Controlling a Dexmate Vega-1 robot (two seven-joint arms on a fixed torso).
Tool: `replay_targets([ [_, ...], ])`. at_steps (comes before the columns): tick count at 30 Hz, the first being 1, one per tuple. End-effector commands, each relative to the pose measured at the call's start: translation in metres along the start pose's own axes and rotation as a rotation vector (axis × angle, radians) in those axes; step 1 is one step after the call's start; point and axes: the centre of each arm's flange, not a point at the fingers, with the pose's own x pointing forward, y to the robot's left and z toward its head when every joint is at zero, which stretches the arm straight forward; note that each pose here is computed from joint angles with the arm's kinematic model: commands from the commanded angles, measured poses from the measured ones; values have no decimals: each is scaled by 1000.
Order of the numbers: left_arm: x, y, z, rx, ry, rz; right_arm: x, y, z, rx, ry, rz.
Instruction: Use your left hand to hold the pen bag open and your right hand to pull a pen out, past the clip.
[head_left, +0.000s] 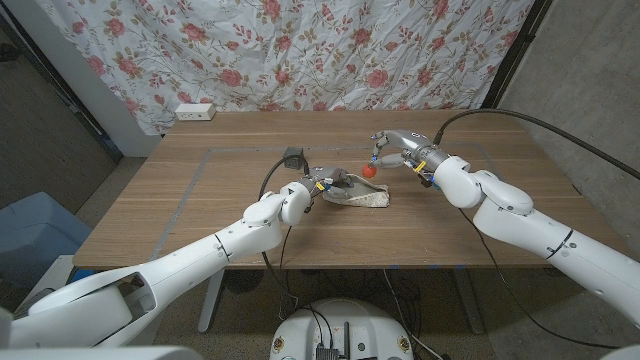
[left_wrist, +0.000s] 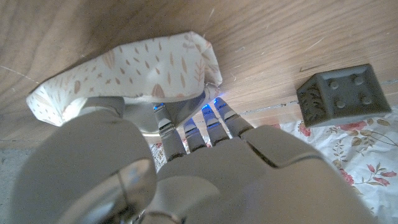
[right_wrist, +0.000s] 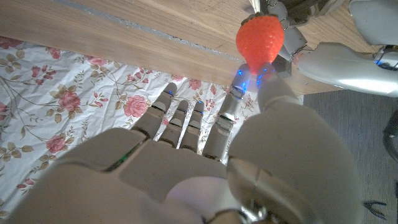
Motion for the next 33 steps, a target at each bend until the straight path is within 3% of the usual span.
replay_targets([
  [1, -1, 4, 2, 4, 9, 20, -3, -10, -18, -7, 38, -14],
  [33, -12, 21, 12, 12, 3, 114, -9, -24, -57, -8, 126, -36],
])
